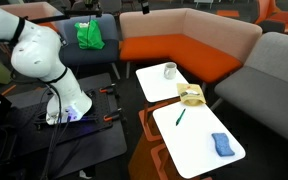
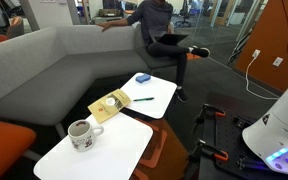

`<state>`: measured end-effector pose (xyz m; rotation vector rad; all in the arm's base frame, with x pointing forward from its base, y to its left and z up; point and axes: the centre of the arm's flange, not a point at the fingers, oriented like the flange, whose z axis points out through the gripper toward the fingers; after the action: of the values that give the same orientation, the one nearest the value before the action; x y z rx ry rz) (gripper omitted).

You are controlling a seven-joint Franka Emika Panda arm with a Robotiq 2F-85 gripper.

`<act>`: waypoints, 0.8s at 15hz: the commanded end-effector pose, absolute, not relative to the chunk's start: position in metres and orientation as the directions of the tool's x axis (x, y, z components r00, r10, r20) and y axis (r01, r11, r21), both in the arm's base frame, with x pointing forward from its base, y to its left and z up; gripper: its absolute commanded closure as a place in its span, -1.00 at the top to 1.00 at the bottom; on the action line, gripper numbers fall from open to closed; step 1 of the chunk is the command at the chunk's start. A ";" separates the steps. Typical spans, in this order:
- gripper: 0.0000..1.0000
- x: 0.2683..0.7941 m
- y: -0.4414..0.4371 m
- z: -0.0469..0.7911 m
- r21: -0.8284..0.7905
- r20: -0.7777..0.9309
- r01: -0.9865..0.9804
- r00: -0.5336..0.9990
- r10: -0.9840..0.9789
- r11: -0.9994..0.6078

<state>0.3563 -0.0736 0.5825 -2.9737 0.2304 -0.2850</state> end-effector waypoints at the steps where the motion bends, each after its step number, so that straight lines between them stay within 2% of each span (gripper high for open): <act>1: 1.00 0.402 -0.053 0.557 -0.173 0.149 -0.143 0.974 -0.170 -0.974; 4: 1.00 0.462 -0.017 0.506 -0.147 0.120 -0.099 0.986 -0.117 -0.984; 6: 1.00 0.504 0.010 0.461 -0.074 0.108 -0.045 0.993 -0.053 -0.996; 12: 1.00 0.608 0.056 0.334 0.066 -0.085 0.189 0.979 0.184 -0.980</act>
<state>0.5531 0.0446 0.3553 -3.1620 -0.1772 0.0346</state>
